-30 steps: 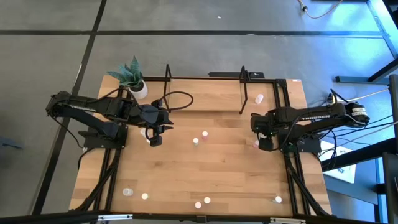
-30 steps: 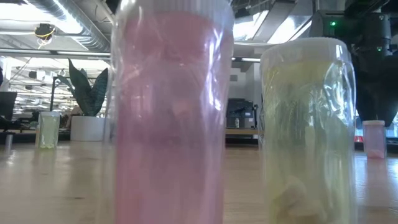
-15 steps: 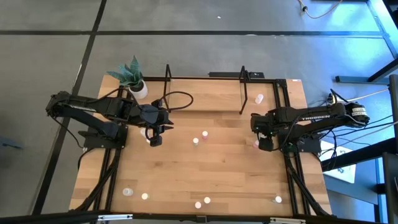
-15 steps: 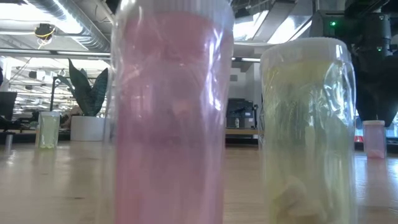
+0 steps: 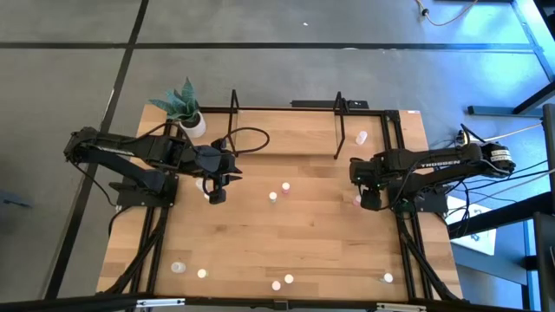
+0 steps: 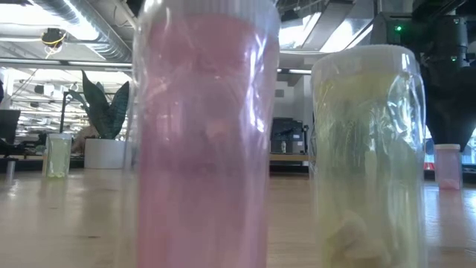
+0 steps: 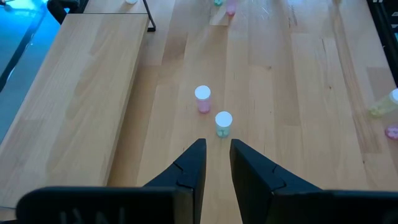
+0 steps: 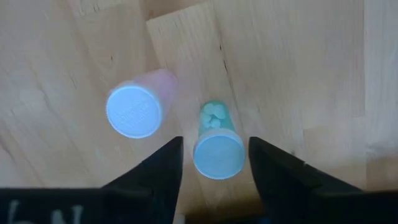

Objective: Pick and place medicine bottles onto shelf by color
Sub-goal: Put the top right blue pill bottle on the shelf

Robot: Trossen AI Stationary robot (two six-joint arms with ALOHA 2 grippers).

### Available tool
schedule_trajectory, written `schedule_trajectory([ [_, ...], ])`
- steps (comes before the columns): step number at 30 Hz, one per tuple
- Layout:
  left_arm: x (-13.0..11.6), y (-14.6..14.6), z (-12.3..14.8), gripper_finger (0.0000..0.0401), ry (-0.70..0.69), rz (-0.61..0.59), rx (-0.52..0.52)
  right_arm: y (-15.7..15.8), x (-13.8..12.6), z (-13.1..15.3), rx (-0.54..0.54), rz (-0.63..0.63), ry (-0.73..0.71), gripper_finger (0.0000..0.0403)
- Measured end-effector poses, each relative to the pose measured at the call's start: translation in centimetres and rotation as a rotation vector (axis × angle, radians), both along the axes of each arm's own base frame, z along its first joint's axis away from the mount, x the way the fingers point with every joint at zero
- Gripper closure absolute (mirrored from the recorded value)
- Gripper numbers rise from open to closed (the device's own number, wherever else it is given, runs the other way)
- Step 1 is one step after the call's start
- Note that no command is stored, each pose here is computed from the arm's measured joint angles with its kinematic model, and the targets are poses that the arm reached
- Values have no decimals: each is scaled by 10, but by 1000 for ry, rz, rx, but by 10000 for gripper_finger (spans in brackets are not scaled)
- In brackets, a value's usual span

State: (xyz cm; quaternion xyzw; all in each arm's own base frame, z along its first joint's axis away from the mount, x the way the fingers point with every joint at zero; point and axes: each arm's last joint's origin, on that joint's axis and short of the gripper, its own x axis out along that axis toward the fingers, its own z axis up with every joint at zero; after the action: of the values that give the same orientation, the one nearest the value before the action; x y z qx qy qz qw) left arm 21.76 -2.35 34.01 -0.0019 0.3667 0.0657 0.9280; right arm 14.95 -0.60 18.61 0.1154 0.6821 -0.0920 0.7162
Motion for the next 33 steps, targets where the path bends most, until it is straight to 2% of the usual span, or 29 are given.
schedule_trajectory([
  [12,0,0,0,335,0,0,0,0,0,0,-9,-8,-1,232],
  [23,0,0,0,335,0,0,0,0,0,0,-10,-8,-1,280],
  [33,0,0,0,335,0,0,0,0,0,0,-10,-8,-2,280],
])
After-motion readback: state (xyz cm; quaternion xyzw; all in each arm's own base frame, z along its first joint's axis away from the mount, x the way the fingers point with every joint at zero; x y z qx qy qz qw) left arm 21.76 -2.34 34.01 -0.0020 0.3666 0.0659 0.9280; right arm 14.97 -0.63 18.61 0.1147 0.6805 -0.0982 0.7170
